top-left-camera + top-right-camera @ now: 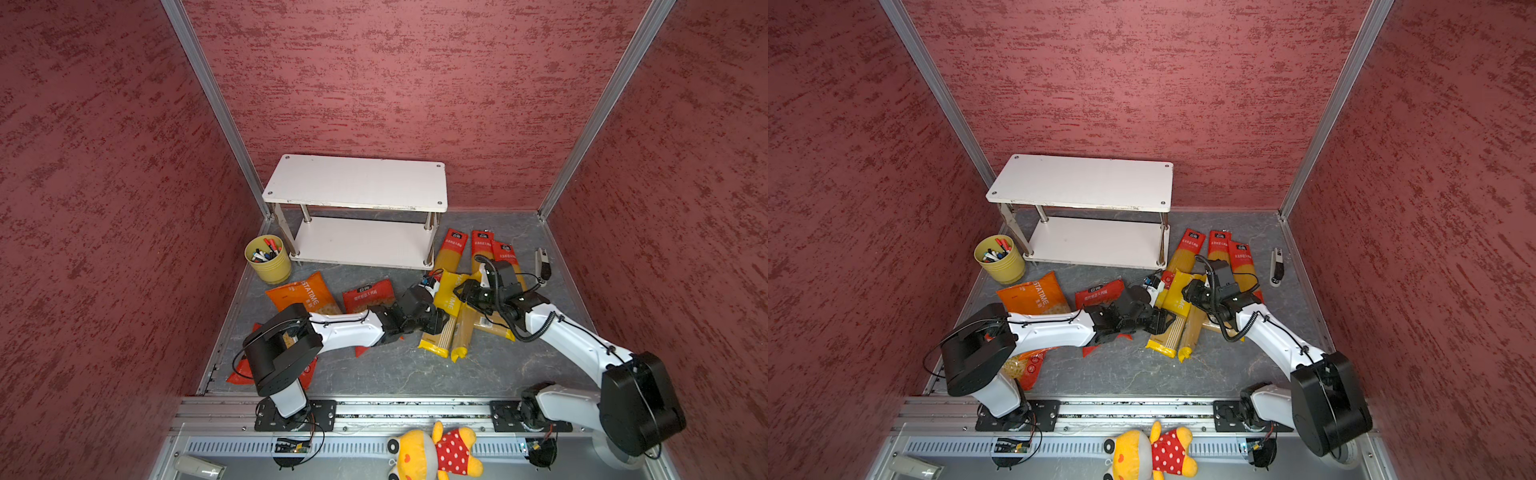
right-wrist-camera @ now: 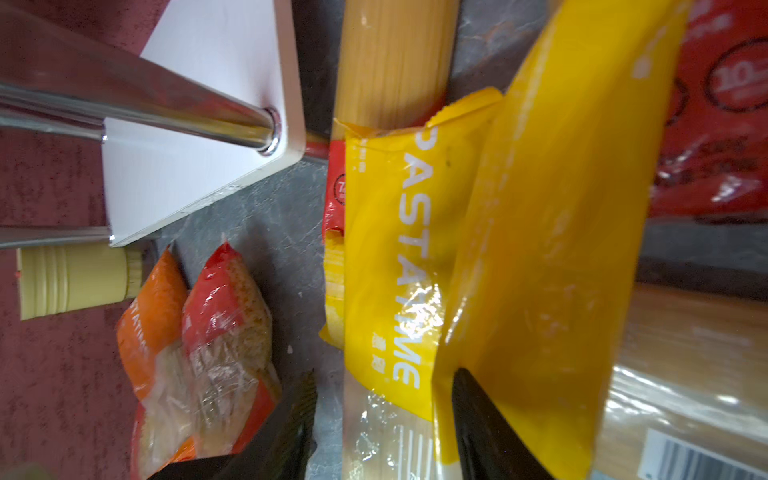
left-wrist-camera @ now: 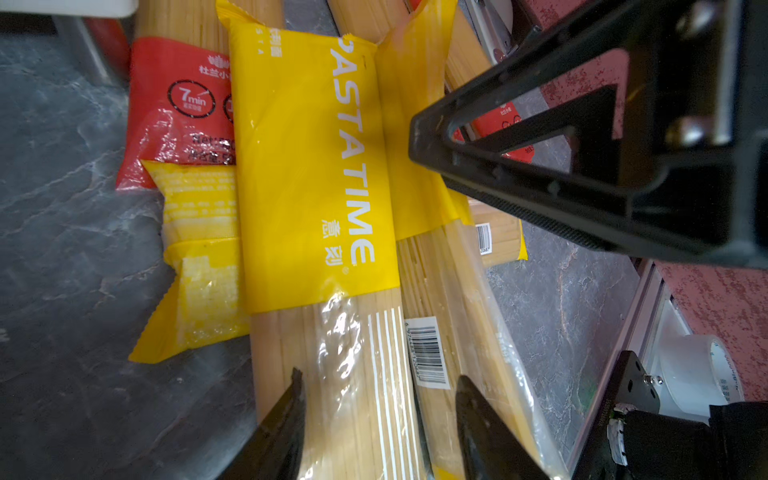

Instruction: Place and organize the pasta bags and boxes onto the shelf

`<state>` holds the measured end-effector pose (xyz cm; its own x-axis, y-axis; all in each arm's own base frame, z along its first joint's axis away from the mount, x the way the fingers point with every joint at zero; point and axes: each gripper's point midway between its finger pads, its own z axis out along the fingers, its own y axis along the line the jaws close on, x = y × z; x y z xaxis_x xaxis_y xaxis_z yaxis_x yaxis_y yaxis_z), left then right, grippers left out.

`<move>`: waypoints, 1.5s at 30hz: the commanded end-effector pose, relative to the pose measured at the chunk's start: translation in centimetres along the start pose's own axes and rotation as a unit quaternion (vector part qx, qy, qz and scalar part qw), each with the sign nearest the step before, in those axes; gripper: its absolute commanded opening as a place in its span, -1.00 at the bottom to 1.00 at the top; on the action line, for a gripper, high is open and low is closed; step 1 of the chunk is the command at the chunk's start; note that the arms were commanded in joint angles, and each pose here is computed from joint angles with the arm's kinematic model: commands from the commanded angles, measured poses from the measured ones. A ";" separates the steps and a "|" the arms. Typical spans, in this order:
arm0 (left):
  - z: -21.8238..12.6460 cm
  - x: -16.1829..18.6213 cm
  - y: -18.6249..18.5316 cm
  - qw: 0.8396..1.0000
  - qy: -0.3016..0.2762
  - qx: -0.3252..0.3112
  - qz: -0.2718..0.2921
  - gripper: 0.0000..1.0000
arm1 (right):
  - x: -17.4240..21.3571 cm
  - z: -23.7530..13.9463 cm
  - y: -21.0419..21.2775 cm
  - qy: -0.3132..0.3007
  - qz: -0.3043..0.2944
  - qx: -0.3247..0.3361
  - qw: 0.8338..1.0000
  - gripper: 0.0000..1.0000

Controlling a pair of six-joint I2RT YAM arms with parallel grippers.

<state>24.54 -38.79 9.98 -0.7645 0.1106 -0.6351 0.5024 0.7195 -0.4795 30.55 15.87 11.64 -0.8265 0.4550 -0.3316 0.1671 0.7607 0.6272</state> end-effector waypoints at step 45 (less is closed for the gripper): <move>2.9 1.3 -2.3 0.998 0.051 0.022 0.023 0.04 | 2.7 -1.3 -7.1 -0.009 0.036 -0.017 0.999 -0.24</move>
<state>23.64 -42.10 7.85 -0.7827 0.2283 -0.5790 0.5467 0.6969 -0.4642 24.61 10.59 4.64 -0.8259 0.5171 -0.2249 0.2844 0.7264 0.6256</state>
